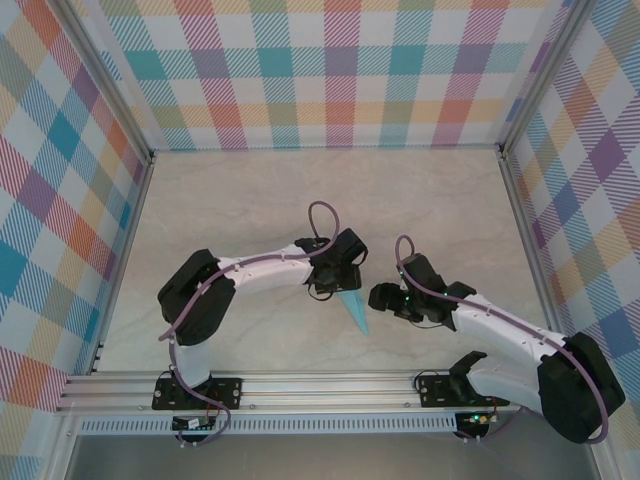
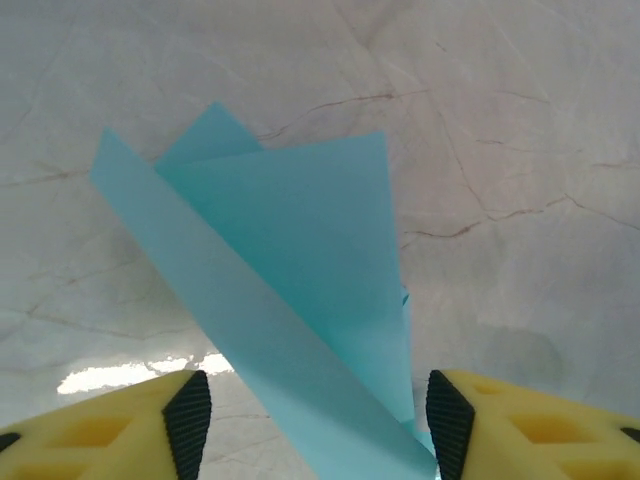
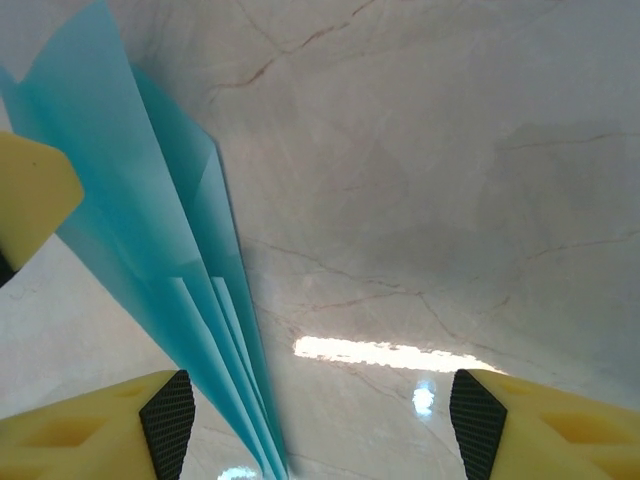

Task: Fold a paper plane with a square sheet of paper (pick it up from the middle)
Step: Fold the wing for the fifth time at the center of the table, then move a paper plane to the center of the table.

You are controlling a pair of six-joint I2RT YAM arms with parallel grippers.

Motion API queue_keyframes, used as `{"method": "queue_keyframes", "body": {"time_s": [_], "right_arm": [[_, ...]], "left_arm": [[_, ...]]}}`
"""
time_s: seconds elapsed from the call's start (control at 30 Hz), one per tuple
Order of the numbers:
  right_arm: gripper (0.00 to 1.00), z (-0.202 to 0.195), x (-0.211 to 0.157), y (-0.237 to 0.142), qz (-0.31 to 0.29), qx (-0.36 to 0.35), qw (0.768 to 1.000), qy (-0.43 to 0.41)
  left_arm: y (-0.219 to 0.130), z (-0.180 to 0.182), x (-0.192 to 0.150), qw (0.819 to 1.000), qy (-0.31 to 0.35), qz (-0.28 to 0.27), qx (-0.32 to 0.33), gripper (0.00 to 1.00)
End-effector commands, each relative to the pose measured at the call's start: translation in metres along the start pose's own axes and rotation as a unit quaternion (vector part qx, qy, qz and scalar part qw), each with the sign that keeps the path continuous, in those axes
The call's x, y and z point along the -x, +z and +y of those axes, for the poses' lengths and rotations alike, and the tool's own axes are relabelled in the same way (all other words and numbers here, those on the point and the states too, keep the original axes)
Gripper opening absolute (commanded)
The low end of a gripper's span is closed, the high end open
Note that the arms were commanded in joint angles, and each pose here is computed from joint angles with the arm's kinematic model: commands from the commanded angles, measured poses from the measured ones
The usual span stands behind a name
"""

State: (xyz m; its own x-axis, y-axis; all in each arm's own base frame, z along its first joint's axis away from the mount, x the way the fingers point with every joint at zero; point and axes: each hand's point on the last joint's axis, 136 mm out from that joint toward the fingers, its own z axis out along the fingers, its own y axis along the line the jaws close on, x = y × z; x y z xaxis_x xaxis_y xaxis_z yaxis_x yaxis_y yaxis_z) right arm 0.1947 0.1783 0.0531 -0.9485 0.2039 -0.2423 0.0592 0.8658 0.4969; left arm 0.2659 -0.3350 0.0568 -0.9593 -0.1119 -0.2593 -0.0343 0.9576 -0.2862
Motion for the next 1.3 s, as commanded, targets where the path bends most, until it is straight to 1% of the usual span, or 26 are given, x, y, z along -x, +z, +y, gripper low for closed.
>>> {"method": "queue_keyframes", "body": {"time_s": [0.0, 0.13, 0.17, 0.23, 0.3, 0.43, 0.8, 0.93, 1.03, 1.1, 1.2, 1.27], "right_arm": [[0.71, 0.023, -0.001, 0.001, 0.015, 0.056, 0.998, -0.027], [0.70, 0.040, 0.001, 0.004, 0.031, 0.086, 0.994, -0.055], [0.70, 0.043, 0.001, 0.005, 0.035, 0.091, 0.993, -0.061], [0.68, 0.047, 0.000, 0.010, 0.048, 0.095, 0.992, -0.069], [0.67, 0.049, 0.000, 0.014, 0.054, 0.093, 0.991, -0.075], [0.67, 0.060, -0.002, 0.021, 0.070, 0.113, 0.986, -0.101], [0.68, 0.072, 0.003, 0.039, 0.093, 0.125, 0.979, -0.130], [0.69, 0.083, -0.004, 0.039, 0.111, 0.156, 0.971, -0.141], [0.69, 0.077, -0.005, 0.042, 0.113, 0.141, 0.973, -0.141], [0.69, 0.077, -0.007, 0.042, 0.118, 0.145, 0.972, -0.143], [0.67, 0.080, -0.012, 0.042, 0.124, 0.151, 0.969, -0.150], [0.64, 0.075, -0.013, 0.045, 0.126, 0.132, 0.972, -0.151]], "left_arm": [[-0.016, 0.018, -0.001, 1.000, -0.010, -0.014, 0.010, 0.45], [-0.022, 0.027, -0.003, 1.000, -0.013, -0.027, 0.006, 0.15], [-0.022, 0.030, -0.004, 1.000, -0.014, -0.027, 0.007, 0.12], [-0.022, 0.033, -0.006, 1.000, -0.014, -0.026, 0.007, 0.09], [-0.021, 0.034, -0.007, 1.000, -0.016, -0.026, 0.006, 0.03], [-0.021, 0.036, -0.007, 0.999, -0.015, -0.028, 0.006, 0.02], [-0.015, 0.038, -0.008, 1.000, -0.014, -0.021, 0.011, 0.02], [-0.015, 0.039, -0.008, 1.000, -0.014, -0.020, 0.013, 0.03], [-0.015, 0.039, -0.008, 1.000, -0.014, -0.020, 0.013, 0.02], [-0.015, 0.040, -0.008, 1.000, -0.014, -0.020, 0.014, 0.03], [-0.015, 0.040, -0.008, 1.000, -0.015, -0.019, 0.014, 0.03], [-0.015, 0.040, -0.008, 1.000, -0.015, -0.020, 0.014, 0.03]]}}
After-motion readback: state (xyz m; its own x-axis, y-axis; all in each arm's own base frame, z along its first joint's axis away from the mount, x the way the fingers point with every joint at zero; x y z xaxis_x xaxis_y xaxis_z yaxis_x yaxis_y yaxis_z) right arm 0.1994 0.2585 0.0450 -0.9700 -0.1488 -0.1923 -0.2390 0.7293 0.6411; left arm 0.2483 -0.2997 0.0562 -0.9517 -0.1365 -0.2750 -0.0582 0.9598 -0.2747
